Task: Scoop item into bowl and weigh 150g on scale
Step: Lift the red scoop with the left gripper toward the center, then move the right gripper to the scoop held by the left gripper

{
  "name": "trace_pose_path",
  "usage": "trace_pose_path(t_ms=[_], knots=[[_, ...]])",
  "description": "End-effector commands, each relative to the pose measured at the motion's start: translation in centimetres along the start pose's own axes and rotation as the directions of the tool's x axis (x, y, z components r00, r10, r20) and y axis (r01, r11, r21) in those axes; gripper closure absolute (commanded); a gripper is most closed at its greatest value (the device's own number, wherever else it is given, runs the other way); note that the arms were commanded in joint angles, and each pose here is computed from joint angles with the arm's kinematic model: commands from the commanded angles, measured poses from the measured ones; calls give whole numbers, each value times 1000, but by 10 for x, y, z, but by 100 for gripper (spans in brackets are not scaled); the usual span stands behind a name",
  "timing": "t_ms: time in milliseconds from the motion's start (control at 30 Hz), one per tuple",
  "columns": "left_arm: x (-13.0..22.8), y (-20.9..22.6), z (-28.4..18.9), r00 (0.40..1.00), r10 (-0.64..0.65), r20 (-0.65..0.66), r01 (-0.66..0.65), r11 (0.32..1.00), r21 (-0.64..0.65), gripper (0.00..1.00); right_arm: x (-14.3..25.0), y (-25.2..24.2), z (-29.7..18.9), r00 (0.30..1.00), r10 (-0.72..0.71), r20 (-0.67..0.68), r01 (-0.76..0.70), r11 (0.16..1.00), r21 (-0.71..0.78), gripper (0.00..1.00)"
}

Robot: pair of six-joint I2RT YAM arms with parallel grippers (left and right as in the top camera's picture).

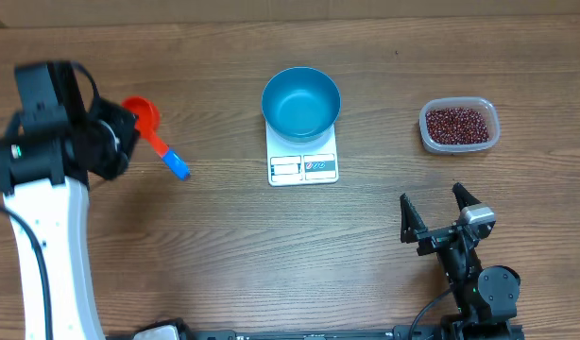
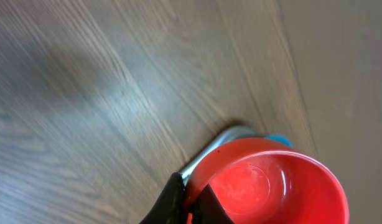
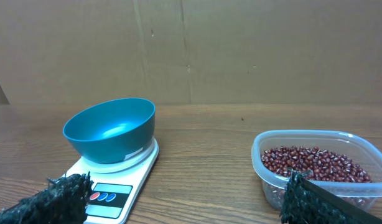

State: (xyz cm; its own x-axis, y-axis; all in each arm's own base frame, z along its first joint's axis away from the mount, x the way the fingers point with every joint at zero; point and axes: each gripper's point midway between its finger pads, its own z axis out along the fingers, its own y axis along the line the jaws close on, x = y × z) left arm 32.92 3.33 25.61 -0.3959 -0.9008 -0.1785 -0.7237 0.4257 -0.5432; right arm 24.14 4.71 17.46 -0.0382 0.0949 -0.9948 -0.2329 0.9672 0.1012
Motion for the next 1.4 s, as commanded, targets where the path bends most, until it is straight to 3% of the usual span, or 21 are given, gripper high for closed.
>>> trace_pose_path(t_ms=[0,300,400,633,833,933,1367], knots=[[32,17,8,992,-68,-106,72,997,28,95,2,0,0,1000,-1,2,1,1000,-1,0],[63,36,31,967,-134,-218,149,987,55,95,2,0,0,1000,-1,2,1,1000,-1,0],[65,40,35,953,-201,-227,214,976,34,95,2,1,0,1000,-1,2,1,1000,-2,0],[58,25,37,958,-187,-219,214,972,103,95,2,3,0,1000,9,1,-9,1000,-15,0],[56,16,37,965,-144,-218,179,972,153,95,-3,37,-4,944,324,-56,-329,922,-205,0],[55,15,36,966,-141,-216,177,971,159,96,-16,40,-5,904,425,-36,-421,876,-234,0],[52,8,36,970,-130,-205,169,968,188,95,-2,65,-13,873,444,-204,-488,817,-307,0]])
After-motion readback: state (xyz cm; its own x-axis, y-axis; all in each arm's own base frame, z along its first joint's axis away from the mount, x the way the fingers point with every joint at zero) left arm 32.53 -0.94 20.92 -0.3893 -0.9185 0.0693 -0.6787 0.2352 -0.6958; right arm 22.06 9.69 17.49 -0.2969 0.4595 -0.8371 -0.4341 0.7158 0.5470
